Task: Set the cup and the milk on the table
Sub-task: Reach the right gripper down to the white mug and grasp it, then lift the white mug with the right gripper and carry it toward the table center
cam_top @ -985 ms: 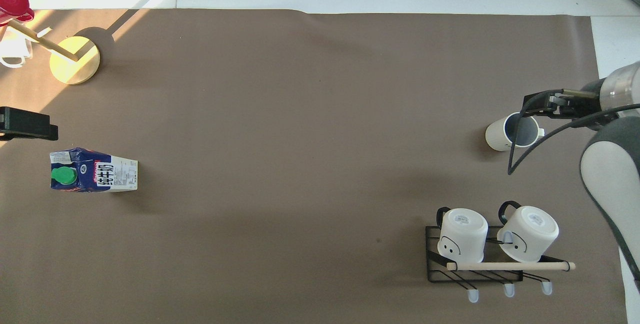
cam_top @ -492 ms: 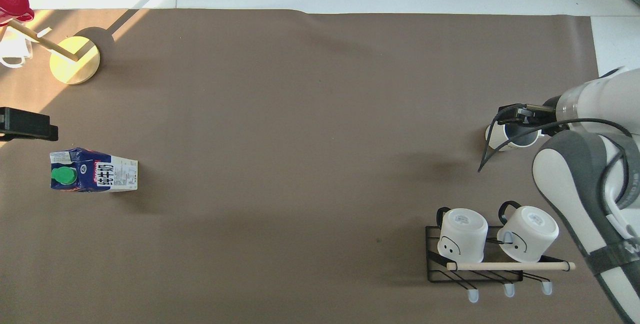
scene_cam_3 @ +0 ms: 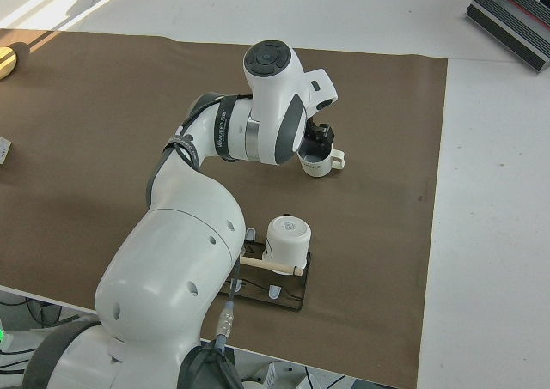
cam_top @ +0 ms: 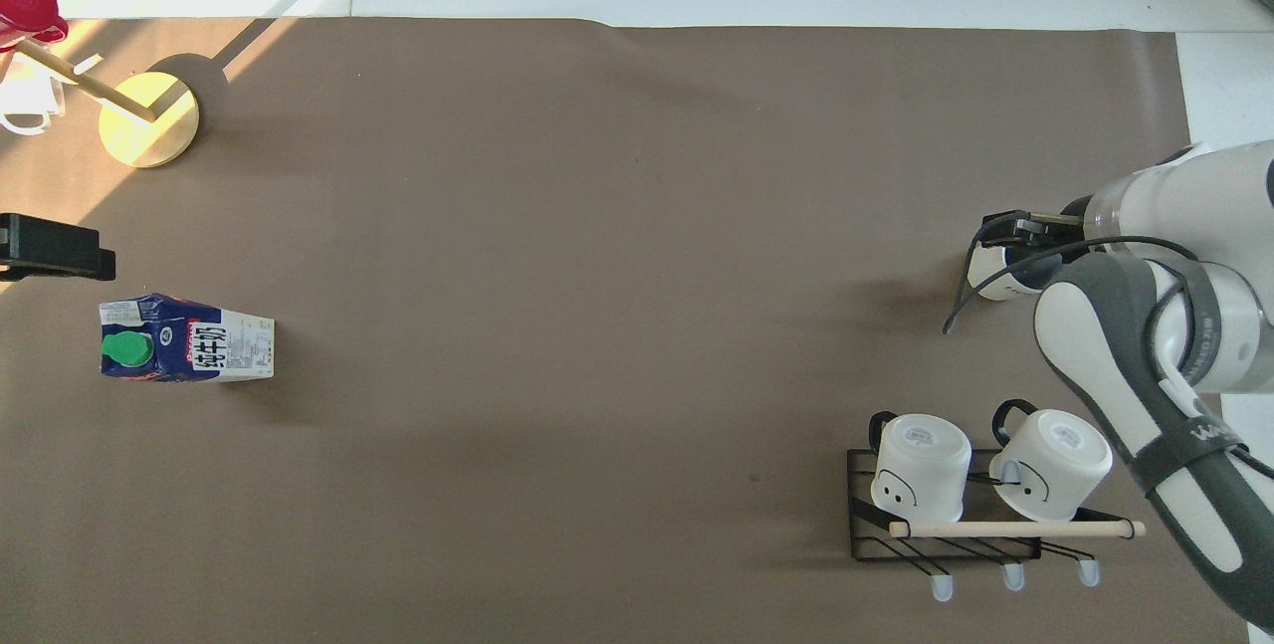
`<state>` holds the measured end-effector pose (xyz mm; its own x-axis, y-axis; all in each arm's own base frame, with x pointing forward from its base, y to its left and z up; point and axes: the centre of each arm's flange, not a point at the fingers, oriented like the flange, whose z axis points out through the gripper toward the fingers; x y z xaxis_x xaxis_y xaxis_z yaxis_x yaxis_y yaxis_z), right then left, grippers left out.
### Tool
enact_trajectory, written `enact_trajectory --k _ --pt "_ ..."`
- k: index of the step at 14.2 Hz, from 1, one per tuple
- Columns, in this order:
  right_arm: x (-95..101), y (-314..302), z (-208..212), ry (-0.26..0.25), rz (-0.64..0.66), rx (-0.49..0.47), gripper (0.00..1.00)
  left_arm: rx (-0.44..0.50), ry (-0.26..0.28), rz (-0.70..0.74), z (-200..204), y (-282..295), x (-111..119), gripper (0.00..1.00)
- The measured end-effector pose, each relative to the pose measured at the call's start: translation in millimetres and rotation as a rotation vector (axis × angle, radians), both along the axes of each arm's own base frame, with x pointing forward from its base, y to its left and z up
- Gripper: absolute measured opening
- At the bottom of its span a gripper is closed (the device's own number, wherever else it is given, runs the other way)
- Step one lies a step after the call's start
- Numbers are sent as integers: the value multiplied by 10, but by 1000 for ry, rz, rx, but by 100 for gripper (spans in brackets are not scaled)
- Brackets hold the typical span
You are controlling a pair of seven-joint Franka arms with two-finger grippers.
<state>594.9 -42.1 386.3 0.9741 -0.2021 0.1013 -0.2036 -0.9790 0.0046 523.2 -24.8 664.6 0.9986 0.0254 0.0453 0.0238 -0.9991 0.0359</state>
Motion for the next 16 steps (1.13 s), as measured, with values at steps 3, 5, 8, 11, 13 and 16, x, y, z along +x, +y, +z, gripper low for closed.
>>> enact_trajectory --k 3,5,8,11,13,16 --pt "8 15 -162 27 3 2 100 0 0 0 0 -1 0 100" --pt "-15 18 -271 48 3 3 100 0 0 0 0 -1 -1 100" --pt "-37 19 -342 62 3 4 87 0 1 0 -1 1 -1 100" --pt "-37 21 -342 62 8 4 54 0 1 0 -1 0 -1 100" --pt "-37 21 -342 63 38 2 32 0 1 0 -1 1 -1 100" --pt "-37 20 -343 64 50 1 4 0 1 0 -1 1 -1 100"
